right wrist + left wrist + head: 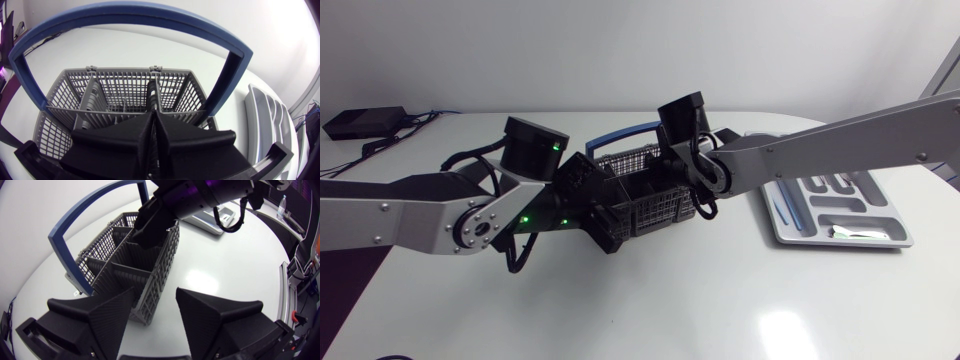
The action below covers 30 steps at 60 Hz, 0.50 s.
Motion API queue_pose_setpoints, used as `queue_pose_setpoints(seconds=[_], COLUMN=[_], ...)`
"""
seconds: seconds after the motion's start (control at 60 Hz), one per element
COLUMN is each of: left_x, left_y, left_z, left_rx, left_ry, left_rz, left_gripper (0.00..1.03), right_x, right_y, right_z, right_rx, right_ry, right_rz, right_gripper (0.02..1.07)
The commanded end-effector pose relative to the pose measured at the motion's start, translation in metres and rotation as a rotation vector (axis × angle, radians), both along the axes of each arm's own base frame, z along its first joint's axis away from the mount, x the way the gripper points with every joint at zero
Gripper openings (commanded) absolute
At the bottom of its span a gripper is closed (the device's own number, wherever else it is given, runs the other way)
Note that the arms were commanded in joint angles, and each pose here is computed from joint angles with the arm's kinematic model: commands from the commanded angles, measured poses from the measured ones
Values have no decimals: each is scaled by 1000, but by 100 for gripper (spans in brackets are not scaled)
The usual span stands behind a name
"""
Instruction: Unload the cutlery basket into the drawer organizer.
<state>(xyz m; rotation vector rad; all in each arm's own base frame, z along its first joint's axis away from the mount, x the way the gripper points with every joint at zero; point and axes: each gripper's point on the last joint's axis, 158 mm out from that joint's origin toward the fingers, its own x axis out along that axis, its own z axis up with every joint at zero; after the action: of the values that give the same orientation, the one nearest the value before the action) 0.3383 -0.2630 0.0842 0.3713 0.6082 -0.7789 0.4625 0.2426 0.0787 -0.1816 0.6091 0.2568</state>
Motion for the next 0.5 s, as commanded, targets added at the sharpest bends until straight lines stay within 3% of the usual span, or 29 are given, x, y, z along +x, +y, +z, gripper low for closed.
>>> queue_pose_setpoints(seconds=[0.0,0.483], left_x=[-9,-12], left_y=[-1,3], left_z=[-16,-17], left_rx=[5,15], left_ry=[43,38], left_rz=[1,8], left_gripper=[60,60], right_x=[3,-30], right_y=[-5,-8], right_z=[-5,25], right_rx=[-18,-34], right_ry=[-4,-115], right_rz=[-10,43], right_gripper=[8,8])
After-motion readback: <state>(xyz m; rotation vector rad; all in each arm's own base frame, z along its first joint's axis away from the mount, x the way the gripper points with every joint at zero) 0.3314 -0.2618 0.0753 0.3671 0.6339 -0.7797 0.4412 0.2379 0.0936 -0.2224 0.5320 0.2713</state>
